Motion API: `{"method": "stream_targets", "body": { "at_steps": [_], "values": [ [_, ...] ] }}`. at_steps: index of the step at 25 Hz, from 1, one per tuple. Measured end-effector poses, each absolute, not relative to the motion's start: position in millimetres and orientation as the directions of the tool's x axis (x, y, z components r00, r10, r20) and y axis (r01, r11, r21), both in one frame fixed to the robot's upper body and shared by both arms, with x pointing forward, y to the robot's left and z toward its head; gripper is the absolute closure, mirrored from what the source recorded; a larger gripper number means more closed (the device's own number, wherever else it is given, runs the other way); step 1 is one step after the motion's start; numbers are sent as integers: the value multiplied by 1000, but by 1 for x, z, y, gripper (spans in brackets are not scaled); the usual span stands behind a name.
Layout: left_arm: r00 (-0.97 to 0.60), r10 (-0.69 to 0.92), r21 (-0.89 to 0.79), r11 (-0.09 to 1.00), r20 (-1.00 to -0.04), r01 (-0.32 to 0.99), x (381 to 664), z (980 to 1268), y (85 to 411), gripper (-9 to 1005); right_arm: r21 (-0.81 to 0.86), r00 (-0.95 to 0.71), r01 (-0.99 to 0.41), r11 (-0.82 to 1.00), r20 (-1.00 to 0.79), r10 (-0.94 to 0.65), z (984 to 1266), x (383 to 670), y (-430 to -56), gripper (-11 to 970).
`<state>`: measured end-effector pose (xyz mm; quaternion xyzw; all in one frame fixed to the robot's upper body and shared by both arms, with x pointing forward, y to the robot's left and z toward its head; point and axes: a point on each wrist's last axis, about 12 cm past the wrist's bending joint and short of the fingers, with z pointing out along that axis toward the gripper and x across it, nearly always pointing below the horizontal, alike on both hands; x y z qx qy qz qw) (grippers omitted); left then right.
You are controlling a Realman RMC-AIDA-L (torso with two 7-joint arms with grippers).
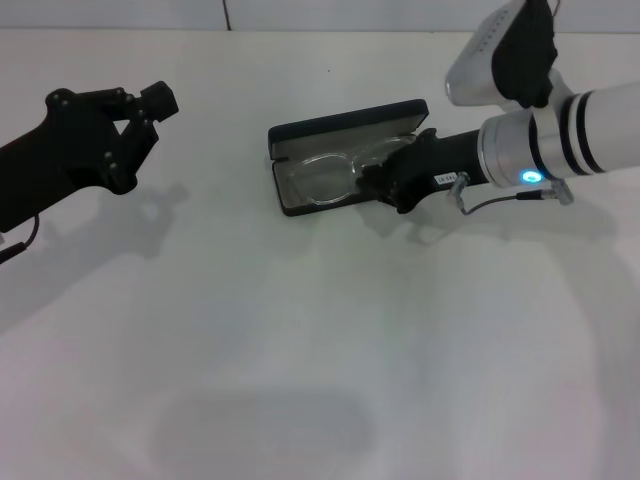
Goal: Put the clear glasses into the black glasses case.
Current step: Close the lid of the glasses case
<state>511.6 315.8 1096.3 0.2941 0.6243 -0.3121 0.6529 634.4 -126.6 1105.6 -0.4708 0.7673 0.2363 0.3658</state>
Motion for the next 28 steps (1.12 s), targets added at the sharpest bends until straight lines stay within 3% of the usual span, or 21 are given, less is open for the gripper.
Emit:
{"method": "stream_targets", "body": {
  "at_steps": [28],
  "values": [
    [40,-35,9,639,-999,769,514,1098,317,956,7,-325,-876,483,-748,-578,1109,651,-116,862]
  ]
}}
